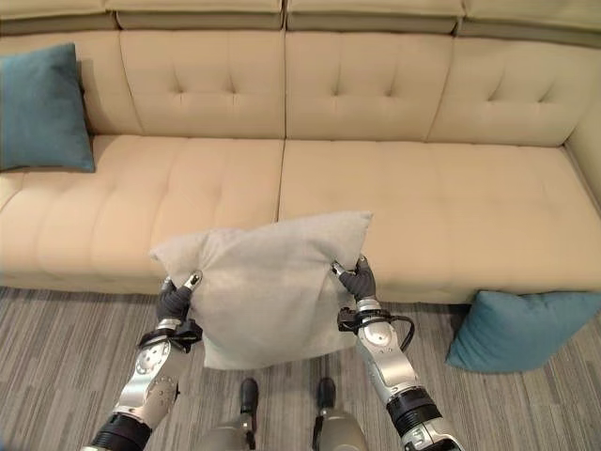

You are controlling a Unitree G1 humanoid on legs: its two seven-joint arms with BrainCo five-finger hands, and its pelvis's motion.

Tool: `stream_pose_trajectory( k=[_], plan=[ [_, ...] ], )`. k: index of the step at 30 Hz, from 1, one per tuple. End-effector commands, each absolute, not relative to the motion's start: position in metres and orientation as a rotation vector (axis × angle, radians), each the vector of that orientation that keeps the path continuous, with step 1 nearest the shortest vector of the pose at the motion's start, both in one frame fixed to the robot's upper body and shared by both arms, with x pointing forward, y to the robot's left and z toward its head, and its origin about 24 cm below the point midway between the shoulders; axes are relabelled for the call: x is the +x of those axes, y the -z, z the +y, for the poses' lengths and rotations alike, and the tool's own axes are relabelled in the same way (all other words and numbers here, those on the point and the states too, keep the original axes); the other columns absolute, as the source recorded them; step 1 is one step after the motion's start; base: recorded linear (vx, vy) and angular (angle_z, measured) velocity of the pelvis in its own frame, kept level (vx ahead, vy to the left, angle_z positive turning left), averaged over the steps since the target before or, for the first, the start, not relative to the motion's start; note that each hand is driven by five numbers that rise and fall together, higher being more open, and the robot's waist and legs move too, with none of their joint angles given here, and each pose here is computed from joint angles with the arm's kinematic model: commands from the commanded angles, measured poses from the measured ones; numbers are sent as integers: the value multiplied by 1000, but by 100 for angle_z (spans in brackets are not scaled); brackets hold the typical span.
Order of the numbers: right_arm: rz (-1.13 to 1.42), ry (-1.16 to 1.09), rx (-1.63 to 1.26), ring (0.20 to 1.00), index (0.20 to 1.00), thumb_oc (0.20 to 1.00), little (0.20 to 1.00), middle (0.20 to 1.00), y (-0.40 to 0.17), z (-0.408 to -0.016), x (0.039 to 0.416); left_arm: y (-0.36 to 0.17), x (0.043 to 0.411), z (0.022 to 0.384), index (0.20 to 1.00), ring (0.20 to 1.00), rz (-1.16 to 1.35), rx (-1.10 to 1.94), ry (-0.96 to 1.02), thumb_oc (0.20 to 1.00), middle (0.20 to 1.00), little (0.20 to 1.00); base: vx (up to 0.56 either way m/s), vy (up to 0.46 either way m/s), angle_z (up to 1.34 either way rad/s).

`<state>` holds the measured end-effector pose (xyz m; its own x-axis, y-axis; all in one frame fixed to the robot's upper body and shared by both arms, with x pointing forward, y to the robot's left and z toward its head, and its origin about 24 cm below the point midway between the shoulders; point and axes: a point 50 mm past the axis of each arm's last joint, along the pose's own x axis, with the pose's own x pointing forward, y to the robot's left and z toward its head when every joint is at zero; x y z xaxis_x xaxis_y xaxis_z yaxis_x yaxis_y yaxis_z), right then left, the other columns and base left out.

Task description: Pick up all the scattered cushions and arrange them neatly on the sofa.

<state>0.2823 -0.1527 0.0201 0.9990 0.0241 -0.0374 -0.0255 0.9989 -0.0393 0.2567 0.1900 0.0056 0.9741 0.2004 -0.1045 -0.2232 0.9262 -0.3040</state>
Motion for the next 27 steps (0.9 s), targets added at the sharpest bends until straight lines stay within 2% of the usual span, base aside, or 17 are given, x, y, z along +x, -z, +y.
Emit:
stream_pose_trajectory(
  k=[1, 8, 27],
  plan=[
    [-191, -83, -7, 200, 200, 200, 200, 200, -70, -141, 301, -48, 279, 186, 200, 200, -128, -286, -131, 200, 200, 200, 142, 12, -13],
    [-117, -88, -32, 200, 200, 200, 200, 200, -53, -142, 292, -22, 257, 195, 200, 200, -17, -258, -182, 200, 200, 200, 78, 44, -20],
    [-177, -83, -55, 200, 200, 200, 200, 200, -67, -141, 293, -45, 269, 176, 200, 200, -97, -214, -86, 200, 200, 200, -6, 97, -3]
  ],
)
